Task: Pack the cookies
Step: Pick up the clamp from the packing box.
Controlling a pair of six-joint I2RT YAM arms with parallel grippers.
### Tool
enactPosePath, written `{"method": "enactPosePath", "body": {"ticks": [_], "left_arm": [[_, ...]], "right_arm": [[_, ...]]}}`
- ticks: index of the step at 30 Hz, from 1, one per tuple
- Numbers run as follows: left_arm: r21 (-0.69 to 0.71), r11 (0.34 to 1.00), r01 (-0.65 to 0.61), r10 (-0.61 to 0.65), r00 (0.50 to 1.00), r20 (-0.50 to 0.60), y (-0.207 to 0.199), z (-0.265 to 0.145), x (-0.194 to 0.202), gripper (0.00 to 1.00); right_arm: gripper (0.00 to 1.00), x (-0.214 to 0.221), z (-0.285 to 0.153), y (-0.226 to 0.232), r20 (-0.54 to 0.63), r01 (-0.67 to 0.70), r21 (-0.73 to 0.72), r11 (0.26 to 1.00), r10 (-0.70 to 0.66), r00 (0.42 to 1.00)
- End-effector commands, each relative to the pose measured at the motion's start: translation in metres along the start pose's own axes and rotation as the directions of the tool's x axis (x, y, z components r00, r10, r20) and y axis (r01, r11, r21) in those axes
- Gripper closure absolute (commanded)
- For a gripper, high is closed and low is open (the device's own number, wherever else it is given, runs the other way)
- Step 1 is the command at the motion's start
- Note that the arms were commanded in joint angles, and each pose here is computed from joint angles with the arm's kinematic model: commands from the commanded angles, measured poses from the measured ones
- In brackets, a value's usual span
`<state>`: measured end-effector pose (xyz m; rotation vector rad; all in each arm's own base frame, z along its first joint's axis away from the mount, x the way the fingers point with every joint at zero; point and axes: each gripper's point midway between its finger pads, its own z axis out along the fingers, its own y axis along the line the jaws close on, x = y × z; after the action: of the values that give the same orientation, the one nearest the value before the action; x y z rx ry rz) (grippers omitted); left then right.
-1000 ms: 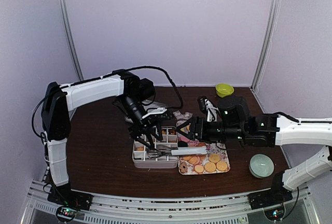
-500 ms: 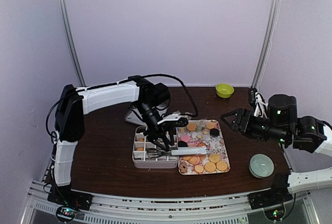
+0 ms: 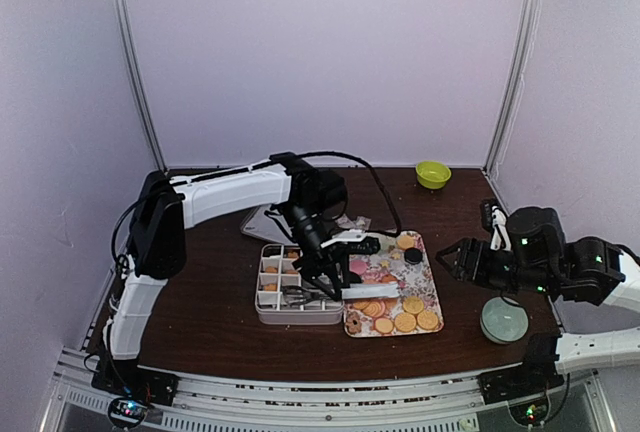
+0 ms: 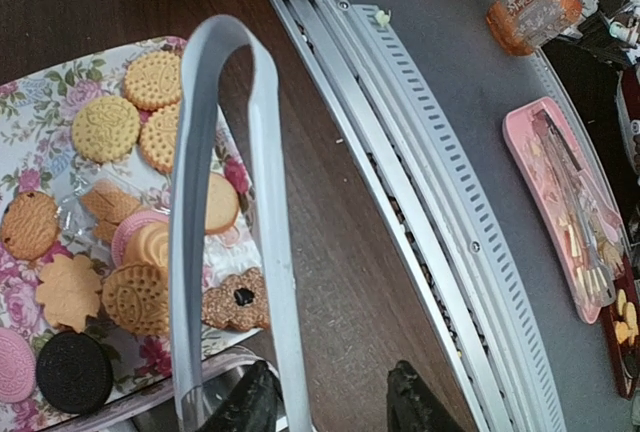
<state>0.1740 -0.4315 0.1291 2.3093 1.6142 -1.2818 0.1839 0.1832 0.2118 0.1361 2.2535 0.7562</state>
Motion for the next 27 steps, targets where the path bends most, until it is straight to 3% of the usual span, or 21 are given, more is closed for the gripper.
{"method": "enactPosePath", "body": {"ticks": [1, 6, 12, 27], "left_arm": [[0.043, 0.999, -0.002, 0.001, 1.000, 0.010, -0.006, 0.006, -0.004, 0.60], [0.037, 0.999, -0.001, 0.000, 1.000, 0.011, 0.001, 0.008, -0.006, 0.70], [0.038, 0.999, -0.012, 0.011, 0.999, 0.031, -0.001, 0.005, -0.014, 1.00], [0.100, 0.990, -0.102, 0.095, 0.993, 0.068, -0.040, -0.021, -0.023, 1.00]], "right_arm": [[0.34, 0.001, 0.003, -0.006, 0.001, 0.020, 0.028, 0.999, -0.020, 1.000], [0.35, 0.002, 0.004, -0.002, -0.006, 0.028, 0.012, 1.000, -0.028, 1.000], [0.36, 0.002, 0.005, 0.001, -0.007, 0.031, -0.005, 1.000, -0.031, 0.999], [0.35, 0.004, 0.015, 0.015, -0.043, 0.072, -0.021, 0.997, -0.072, 0.996]]}}
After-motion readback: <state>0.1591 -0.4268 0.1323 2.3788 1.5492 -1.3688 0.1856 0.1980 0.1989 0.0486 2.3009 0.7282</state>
